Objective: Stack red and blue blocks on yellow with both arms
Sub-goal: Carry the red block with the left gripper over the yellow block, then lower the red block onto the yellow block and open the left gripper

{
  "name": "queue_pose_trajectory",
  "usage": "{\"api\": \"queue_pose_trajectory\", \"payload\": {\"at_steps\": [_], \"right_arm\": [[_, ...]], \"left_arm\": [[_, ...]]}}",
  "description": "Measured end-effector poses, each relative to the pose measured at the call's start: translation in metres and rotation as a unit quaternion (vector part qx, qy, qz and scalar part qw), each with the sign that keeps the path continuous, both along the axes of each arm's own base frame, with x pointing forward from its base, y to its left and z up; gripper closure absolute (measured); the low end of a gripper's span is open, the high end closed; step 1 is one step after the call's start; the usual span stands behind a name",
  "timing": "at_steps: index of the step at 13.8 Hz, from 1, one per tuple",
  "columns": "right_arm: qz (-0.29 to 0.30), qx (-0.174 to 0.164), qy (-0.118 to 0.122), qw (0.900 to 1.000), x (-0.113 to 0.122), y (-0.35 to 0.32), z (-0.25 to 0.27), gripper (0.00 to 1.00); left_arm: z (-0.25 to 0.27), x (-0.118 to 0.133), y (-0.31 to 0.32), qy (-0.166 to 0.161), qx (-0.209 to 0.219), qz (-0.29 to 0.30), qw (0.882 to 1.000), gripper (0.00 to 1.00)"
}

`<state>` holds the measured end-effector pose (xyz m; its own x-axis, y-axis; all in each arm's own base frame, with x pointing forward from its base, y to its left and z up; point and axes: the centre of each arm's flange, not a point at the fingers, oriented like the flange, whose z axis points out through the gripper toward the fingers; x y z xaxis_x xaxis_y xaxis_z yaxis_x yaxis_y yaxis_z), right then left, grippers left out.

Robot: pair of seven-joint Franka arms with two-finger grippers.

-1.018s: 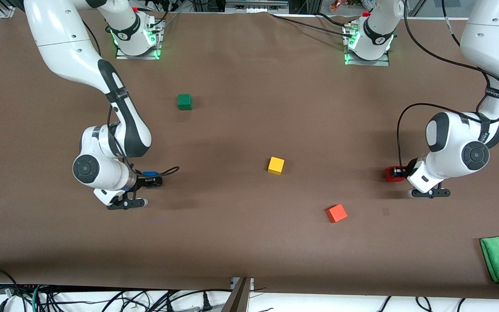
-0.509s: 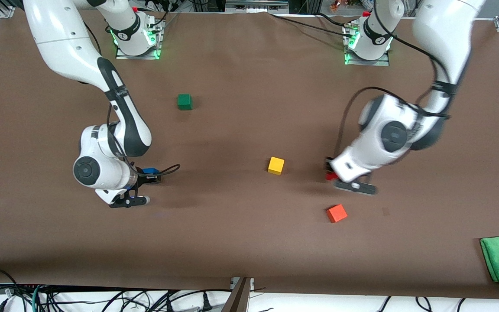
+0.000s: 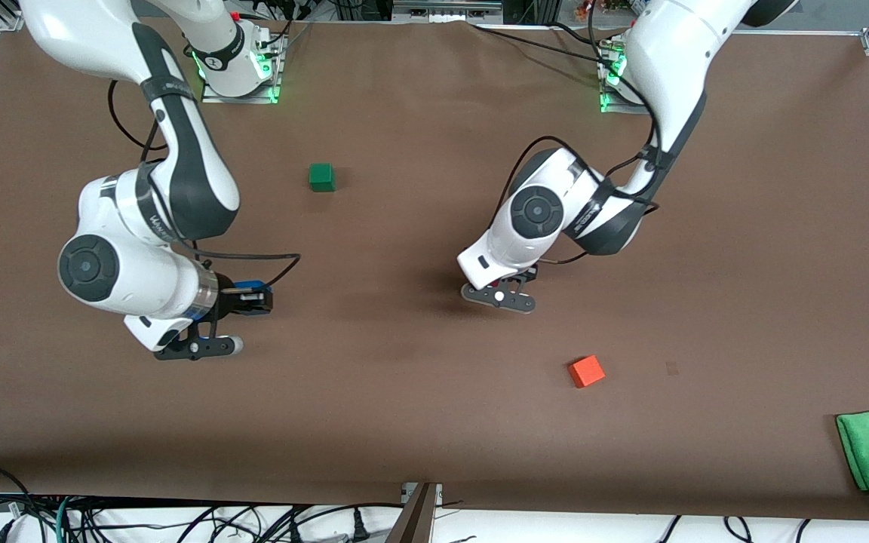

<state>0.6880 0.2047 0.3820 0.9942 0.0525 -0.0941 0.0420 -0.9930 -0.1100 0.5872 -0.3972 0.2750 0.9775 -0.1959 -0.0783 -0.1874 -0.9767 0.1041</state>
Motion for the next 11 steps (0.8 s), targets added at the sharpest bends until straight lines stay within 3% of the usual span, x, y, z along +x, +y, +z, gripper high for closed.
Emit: {"api": "queue_pose_trajectory", "payload": {"at_steps": [11], "right_arm": [[-0.039, -0.001, -0.005, 0.999, -0.002, 0.04, -0.001, 0.45]], "left_arm": [[-0.013, 0.001, -0.01, -0.002, 0.005, -0.01, 1.0, 0.45]]}}
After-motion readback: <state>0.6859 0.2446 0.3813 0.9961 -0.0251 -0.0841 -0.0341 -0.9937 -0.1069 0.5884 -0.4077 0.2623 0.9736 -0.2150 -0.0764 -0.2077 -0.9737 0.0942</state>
